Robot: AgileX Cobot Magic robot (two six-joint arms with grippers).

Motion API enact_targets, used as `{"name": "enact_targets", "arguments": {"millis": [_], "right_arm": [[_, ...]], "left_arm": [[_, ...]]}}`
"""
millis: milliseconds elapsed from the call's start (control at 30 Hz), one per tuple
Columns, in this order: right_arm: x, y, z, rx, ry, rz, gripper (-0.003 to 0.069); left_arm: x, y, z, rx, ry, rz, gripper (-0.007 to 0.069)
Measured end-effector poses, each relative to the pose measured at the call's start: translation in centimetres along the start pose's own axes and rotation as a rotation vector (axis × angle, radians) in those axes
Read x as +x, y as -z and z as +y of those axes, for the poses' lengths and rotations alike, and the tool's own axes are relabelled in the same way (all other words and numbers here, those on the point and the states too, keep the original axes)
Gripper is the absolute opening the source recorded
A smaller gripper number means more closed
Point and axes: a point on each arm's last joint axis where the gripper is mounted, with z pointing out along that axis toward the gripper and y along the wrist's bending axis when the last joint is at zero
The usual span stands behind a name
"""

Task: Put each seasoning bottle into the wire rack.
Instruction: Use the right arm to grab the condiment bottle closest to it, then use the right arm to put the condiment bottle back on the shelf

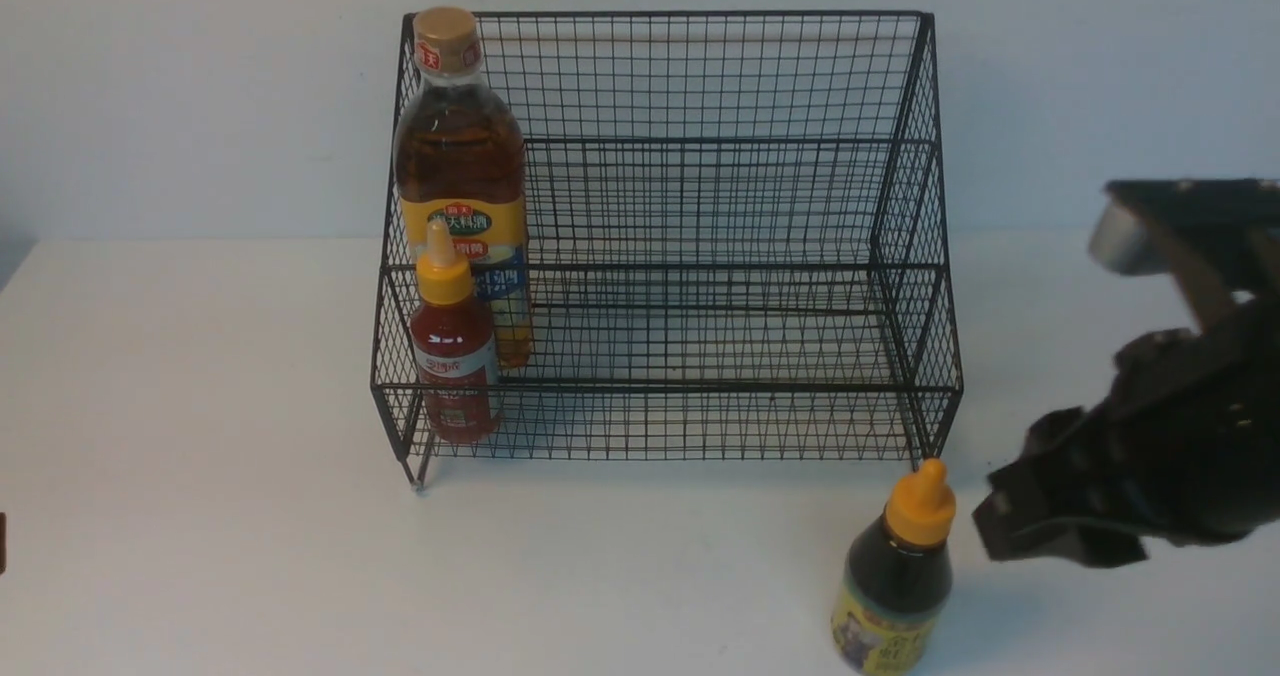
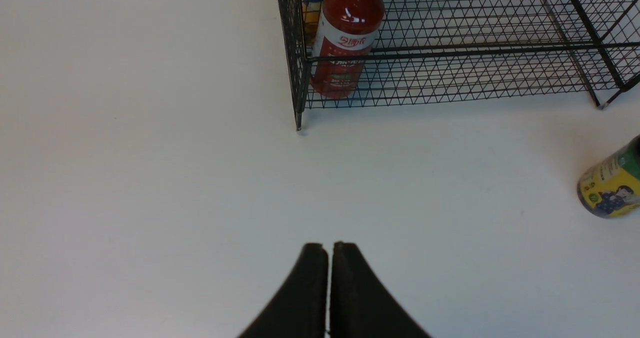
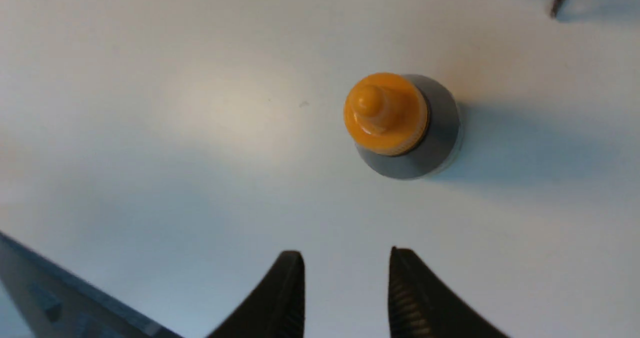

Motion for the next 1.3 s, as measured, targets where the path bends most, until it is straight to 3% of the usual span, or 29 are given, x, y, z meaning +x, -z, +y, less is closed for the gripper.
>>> {"name": "enact_targets", "arguments": {"millis": [100,233,467,700,767,833,900,1067,1300], "right_arm": [[-1.1,-1.9,1.4,0.087,0.047,0.021,0.0393],[-2.3,-3.2,2.9,0.118,0.082,0.019,0.0499],[-3.4,-6.2,3.0,0.165,0.098,0.077,0.0547],[-3.6,-8.0,2.9,0.194,0.086,0.115,0.0498],[-3.6,-8.1,2.8,0.201,0.089,0.117,0.0443],[-3.5,-8.0,2.7,0.218,0.092,0.133,0.0316],[-3.4,-7.9,2.6,0.226,0.092,0.144,0.029],[-4.0,-6.8,2.8,0.251,0.093,0.167,0.0298],[-7.7,-0.3,4.6,0.181,0.134,-0.077,0.0298]], "left_arm": [[0.0,0.0,0.0,0.001,0.001,0.0,-0.0005],[0.0,0.0,0.0,0.002,0.001,0.0,-0.0005],[0.0,0.0,0.0,0.002,0.001,-0.001,-0.0005],[-0.1,0.0,0.0,0.004,0.001,-0.014,-0.0005],[-0.1,0.0,0.0,0.004,0.001,-0.014,-0.0005],[-0.1,0.0,0.0,0.004,0.001,-0.014,-0.0005],[-0.1,0.0,0.0,0.004,0.001,-0.014,-0.0005],[-0.1,0.0,0.0,0.004,0.001,-0.014,-0.0005],[-0.1,0.0,-0.2,0.022,0.011,-0.012,-0.0005]]}}
